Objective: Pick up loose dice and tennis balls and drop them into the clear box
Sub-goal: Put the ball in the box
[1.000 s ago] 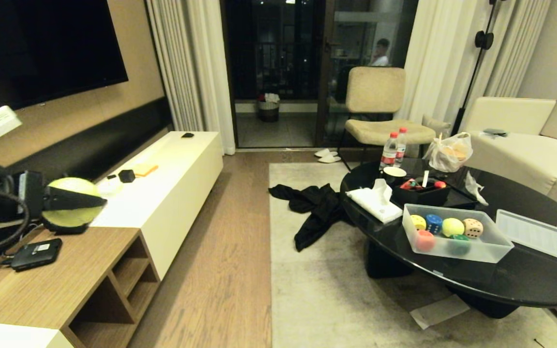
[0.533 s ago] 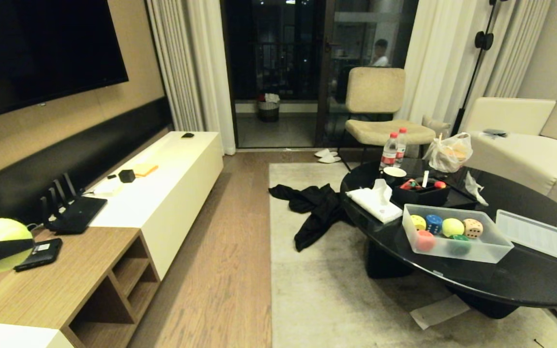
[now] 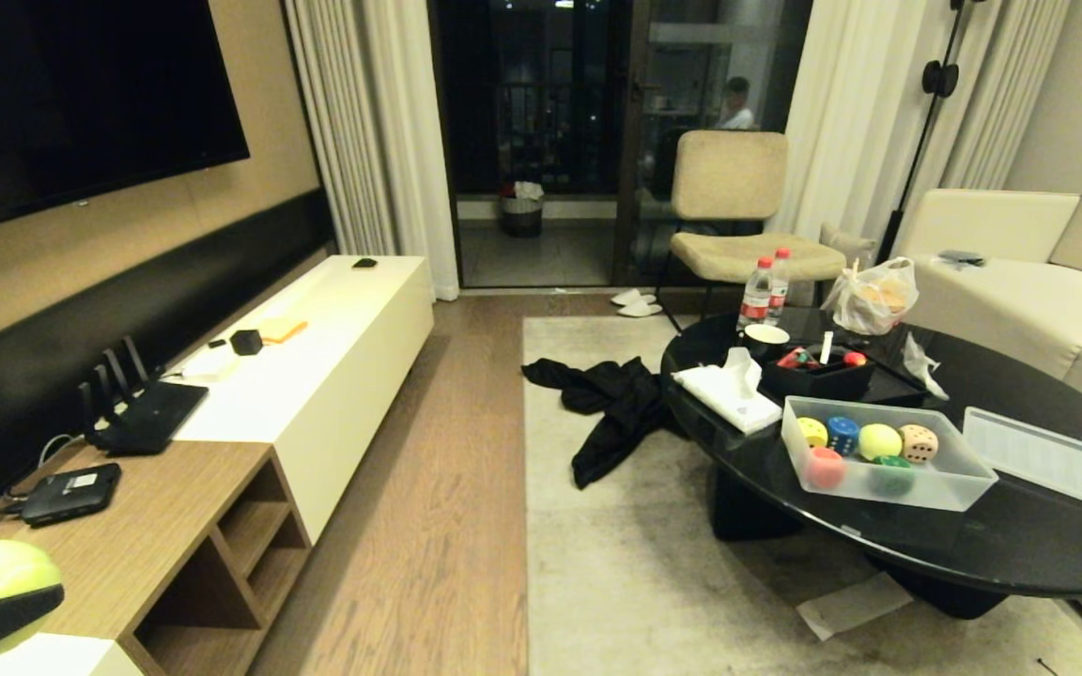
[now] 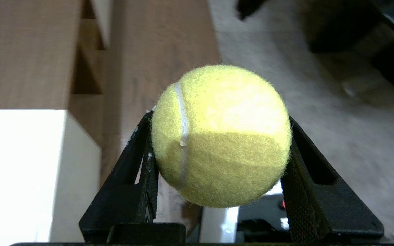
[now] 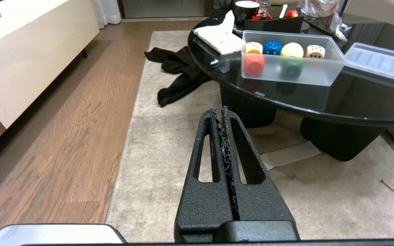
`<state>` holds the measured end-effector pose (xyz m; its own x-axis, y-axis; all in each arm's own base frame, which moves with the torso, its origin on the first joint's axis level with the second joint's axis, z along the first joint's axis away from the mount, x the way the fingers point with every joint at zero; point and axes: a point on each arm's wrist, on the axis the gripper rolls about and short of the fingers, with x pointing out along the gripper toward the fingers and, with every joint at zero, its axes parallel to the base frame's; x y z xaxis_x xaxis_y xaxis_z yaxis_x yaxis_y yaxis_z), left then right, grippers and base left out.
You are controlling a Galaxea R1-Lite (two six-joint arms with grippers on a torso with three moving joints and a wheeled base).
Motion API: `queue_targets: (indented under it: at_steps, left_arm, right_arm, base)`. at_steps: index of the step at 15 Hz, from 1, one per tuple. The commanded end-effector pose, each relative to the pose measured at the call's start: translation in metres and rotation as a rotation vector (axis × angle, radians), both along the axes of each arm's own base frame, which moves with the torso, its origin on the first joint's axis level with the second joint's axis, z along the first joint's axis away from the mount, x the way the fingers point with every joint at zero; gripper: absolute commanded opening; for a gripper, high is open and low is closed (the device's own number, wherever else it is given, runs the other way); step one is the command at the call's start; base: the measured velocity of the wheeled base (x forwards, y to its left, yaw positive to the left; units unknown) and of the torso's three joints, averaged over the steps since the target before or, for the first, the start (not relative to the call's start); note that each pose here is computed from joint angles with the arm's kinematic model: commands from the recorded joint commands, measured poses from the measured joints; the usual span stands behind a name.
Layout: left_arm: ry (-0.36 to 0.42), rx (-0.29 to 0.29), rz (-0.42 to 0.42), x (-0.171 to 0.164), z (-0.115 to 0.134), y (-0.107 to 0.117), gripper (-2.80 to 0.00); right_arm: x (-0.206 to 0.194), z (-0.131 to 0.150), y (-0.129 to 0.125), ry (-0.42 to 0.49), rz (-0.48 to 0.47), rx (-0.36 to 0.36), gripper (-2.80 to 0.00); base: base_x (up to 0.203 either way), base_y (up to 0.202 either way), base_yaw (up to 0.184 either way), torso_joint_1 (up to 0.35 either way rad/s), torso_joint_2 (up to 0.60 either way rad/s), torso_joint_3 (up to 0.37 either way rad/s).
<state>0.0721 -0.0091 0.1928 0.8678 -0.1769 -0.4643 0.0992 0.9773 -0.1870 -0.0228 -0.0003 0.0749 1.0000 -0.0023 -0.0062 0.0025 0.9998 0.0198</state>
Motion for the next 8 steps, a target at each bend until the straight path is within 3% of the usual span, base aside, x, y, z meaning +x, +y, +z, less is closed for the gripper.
queue_targets:
  at_steps: [1, 4, 6, 8]
  left_arm:
    - [-0.062, 0.044, 0.112, -0.022, -0.01, 0.005, -2.8]
    - [-0.111, 0.095, 0.285, -0.038, -0.019, 0.011, -2.8]
    - [-0.174, 0.081, 0.299, -0.054, -0.025, 0.012, -2.8]
    - [-0.197, 0.065, 0.258, -0.065, -0.04, 0.012, -2.8]
  right_arm:
    - [0.0, 0.0, 0.0, 0.001, 0.001, 0.0, -2.8]
    - [0.0, 0.0, 0.0, 0.001, 0.001, 0.0, -2.8]
    - [0.0, 0.0, 0.0, 0.0, 0.001, 0.0, -2.8]
    - [0.0, 0.0, 0.0, 0.001, 0.001, 0.0, -2.8]
  base:
    - [0.0, 0.0, 0.0, 0.0, 0.0, 0.0]
    - [0.0, 0.0, 0.0, 0.0, 0.0, 0.0]
    - [0.0, 0.0, 0.0, 0.0, 0.0, 0.0]
    - [0.0, 0.0, 0.0, 0.0, 0.0, 0.0]
